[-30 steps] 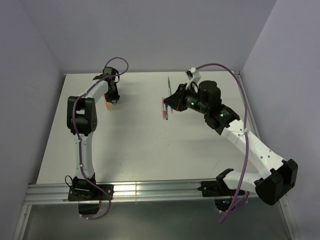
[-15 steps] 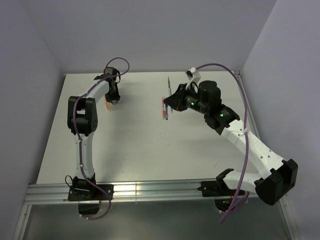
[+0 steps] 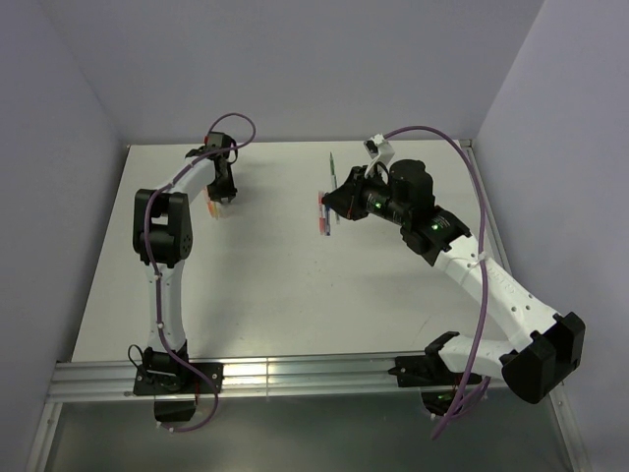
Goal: Insert the pens into the pen caps
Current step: Insert the pen cap onto the pen.
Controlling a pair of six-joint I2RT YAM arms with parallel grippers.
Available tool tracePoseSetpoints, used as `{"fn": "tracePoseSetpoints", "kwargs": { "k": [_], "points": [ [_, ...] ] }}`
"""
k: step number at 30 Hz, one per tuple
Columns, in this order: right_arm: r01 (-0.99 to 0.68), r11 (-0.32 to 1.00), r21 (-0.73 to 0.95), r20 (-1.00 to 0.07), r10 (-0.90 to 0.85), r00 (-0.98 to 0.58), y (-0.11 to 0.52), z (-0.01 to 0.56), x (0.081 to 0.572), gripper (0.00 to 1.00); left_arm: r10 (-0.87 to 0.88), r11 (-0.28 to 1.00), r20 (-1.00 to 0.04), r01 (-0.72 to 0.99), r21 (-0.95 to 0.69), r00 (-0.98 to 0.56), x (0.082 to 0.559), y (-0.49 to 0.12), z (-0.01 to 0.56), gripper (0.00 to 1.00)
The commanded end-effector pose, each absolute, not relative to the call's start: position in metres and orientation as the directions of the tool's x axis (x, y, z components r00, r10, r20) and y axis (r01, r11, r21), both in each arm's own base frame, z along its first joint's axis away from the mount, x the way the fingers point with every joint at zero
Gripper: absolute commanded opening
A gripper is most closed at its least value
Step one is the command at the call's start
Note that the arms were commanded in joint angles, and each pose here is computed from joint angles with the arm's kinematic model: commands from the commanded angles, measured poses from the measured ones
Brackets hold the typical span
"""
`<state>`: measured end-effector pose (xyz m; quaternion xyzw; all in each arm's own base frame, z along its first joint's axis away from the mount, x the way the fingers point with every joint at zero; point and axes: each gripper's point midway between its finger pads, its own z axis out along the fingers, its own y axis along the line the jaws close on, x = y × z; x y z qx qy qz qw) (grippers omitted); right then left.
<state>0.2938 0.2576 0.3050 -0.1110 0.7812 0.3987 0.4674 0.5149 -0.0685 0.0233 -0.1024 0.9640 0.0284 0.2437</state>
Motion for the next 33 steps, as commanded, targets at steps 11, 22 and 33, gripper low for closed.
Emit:
{"fn": "tracePoseSetpoints", "kwargs": {
  "k": [11,22,33],
  "points": [
    [-0.565,0.655,0.502,-0.836,0.2,-0.511,0.259,0.311,0.296,0.0,-0.145,0.985,-0.399,-0.172,0.031,-0.905,0.493,-0.077,0.006,0.33],
    [-0.567,0.653,0.501,-0.837,0.201,-0.509,0.258,0.312,0.294,0.0,-0.135,0.986,-0.377,-0.161,0.039,-0.916,0.489,-0.077,-0.002,0.28],
    [-0.575,0.644,0.504,-0.833,0.186,-0.522,0.263,0.308,0.295,0.0,-0.172,0.984,-0.47,-0.174,-0.04,-0.866,0.506,-0.088,0.034,0.0]
  ]
}}
